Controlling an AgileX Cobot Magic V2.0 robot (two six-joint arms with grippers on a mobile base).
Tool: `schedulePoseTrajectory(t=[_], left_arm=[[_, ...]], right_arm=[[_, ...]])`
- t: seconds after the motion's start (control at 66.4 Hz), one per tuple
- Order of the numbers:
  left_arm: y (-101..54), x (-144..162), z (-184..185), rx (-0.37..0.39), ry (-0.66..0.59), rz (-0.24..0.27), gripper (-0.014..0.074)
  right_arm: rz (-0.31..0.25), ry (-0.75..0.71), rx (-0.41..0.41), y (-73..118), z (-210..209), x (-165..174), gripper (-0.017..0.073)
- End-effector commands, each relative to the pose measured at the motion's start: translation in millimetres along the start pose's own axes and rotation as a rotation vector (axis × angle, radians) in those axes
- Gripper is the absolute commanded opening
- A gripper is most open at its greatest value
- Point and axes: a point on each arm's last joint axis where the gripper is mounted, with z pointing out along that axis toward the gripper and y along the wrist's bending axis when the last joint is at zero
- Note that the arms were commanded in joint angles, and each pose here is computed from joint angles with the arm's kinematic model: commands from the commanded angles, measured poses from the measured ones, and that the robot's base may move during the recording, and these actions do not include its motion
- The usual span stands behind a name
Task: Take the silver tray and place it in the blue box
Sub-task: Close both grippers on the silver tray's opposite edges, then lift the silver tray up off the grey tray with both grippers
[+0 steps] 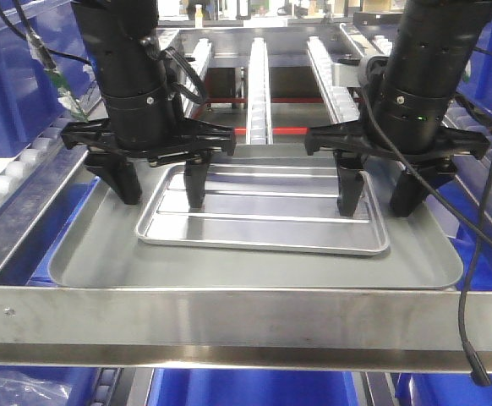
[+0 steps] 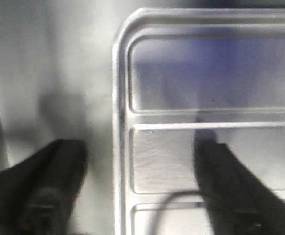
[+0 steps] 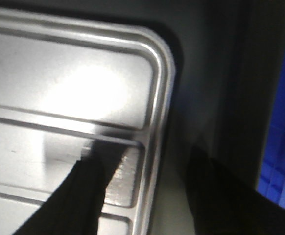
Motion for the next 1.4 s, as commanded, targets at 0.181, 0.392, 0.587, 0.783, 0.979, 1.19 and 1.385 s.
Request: schedulePoseTrajectory(t=[0.181,0.392,0.587,0.783,0.979,1.19,1.385], left_arm=[[-1.9,-10.9,-23.0,0.013,-0.068,0.01,-0.0004],[-1.5,-10.3,-23.0,0.009,-0.062,0.007,-0.0097],[-0.9,-10.9,-27.5,0.006,-0.064,0.005,-0.0097],[3.8,-15.5,-66.7,0.008,-0.116,0.004,-0.0097],[11.7,-12.7,-113.9,0.01,-0.146,-0.026,-0.0097],[22.4,-1.1,-158.9,-0.007,-0.127,-0.095,-0.0097],[28.4,1.2,-196.2,-0.01,-0.142,-0.126,-0.0097]], right_arm=[[-0.002,-0.097,-0.026,1.7,-27.3,-14.1,0.0171],[-0.002,-0.087,-0.022,1.4,-27.2,-13.3,0.0059],[-0.004,-0.084,-0.018,1.9,-32.2,-15.5,0.0059],[-0.021,-0.088,0.006,3.8,-61.8,-26.4,0.0059],[-0.024,-0.19,-0.023,6.9,-118.4,-33.4,0.0059],[-0.047,-0.27,-0.048,9.0,-170.7,-21.5,0.0059],[-0.053,-0.288,-0.059,7.8,-197.4,-10.1,0.0059]])
